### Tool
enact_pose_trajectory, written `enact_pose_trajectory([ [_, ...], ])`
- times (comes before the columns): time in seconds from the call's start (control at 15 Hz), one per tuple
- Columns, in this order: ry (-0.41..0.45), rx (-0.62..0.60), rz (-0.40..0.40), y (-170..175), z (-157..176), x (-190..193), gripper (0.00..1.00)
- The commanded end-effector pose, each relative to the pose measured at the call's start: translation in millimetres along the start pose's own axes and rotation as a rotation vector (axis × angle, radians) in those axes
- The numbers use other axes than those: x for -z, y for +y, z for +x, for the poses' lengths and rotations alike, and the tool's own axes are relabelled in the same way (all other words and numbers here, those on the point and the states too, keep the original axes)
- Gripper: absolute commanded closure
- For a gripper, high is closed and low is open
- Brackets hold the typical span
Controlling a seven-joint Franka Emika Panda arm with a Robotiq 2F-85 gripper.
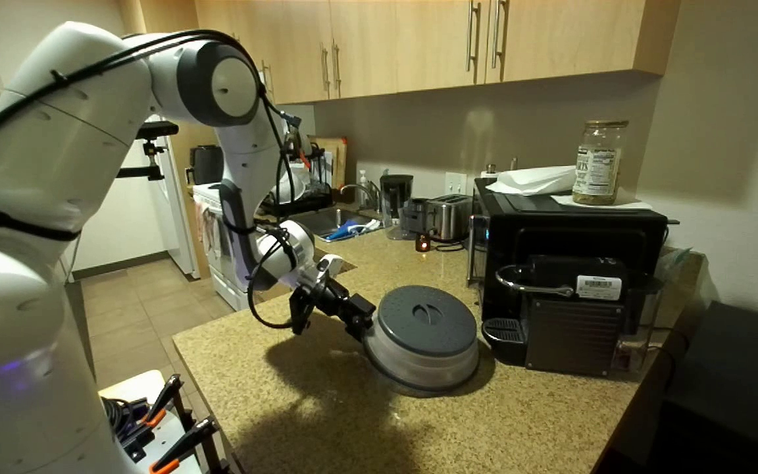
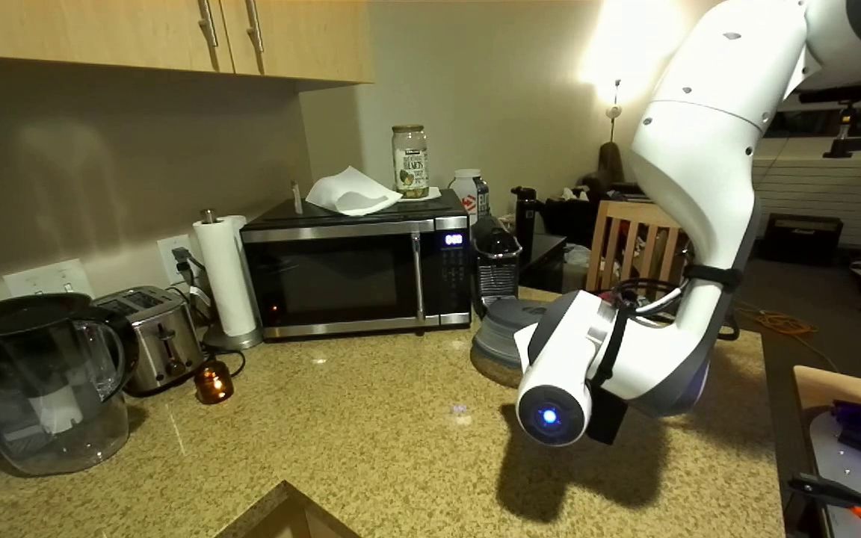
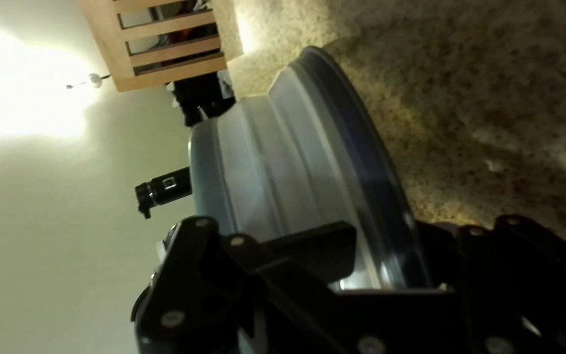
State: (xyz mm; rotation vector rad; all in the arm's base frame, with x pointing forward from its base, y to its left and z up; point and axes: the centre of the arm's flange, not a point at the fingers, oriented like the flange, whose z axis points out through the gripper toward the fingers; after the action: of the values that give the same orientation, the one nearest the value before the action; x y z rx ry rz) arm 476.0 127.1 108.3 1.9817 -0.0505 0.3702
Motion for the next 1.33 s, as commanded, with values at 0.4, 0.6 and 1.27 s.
enact_pose_trajectory([
  [0.4,-0.135,-0.018,0.142,13.8,7.7,-4.4,0.68],
  [0.6,-0.135,-0.016,0.144,13.4,6.8,-4.4,0.68],
  [1.27,-0.147,-0.015,0.265,20.5,12.8,2.9,0.0],
])
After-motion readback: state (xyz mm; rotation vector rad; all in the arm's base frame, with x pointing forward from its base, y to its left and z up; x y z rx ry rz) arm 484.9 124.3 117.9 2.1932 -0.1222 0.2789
